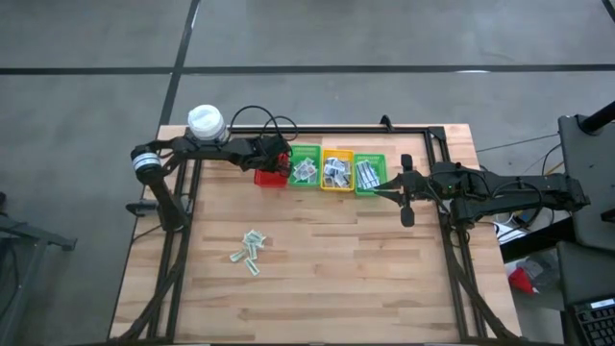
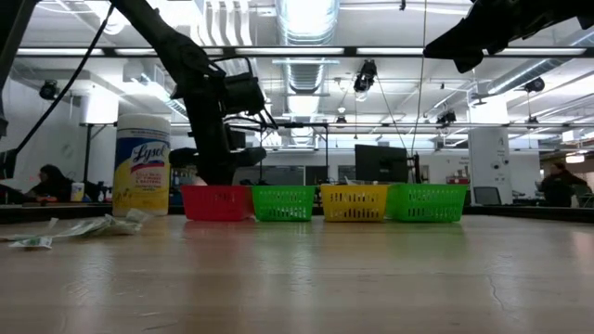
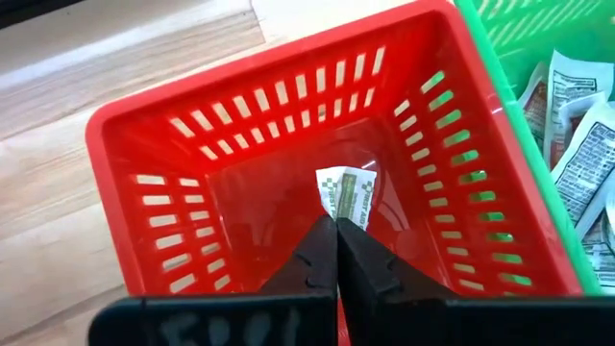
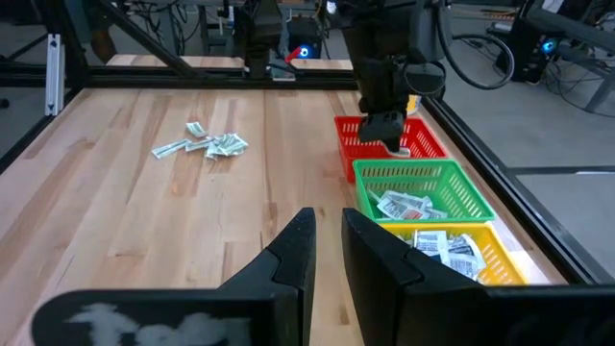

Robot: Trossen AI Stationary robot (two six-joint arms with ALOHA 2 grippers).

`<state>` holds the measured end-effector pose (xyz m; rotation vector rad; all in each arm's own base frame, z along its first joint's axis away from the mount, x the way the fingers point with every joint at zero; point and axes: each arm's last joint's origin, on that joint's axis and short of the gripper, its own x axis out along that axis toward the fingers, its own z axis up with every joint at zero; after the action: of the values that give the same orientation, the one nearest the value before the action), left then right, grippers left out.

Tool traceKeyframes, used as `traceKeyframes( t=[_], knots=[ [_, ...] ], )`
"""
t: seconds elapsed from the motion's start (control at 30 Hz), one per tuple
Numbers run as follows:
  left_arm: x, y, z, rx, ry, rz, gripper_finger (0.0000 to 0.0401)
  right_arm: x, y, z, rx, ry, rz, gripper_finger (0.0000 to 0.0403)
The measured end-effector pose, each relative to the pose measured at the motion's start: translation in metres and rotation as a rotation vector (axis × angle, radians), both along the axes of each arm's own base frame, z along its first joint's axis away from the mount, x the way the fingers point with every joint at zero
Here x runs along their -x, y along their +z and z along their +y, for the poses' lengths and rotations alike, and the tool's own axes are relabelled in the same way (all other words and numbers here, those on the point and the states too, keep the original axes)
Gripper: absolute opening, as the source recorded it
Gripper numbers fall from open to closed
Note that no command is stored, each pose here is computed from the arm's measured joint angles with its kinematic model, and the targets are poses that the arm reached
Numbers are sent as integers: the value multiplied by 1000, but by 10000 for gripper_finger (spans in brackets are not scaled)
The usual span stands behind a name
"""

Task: Pick & Place First Aid Supplies
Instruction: Put the green bandage into the red bin

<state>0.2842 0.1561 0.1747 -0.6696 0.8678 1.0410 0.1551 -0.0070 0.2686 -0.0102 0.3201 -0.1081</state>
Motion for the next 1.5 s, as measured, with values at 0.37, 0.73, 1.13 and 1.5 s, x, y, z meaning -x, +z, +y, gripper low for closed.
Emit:
traceKeyframes(
  t=[0.37,0.73,1.13,1.5],
  knots=[
    [0,0,0,0,-2,-3,1,0,0,0,-1,0,0,52],
    [0,0,0,-4,-12,2,108,0,0,0,-1,0,0,52],
    [-1,12,0,-34,-113,6,160,0,0,0,0,0,0,52],
    [0,51,-5,-37,-208,-129,161,0,0,0,-1,0,1,52]
  ],
)
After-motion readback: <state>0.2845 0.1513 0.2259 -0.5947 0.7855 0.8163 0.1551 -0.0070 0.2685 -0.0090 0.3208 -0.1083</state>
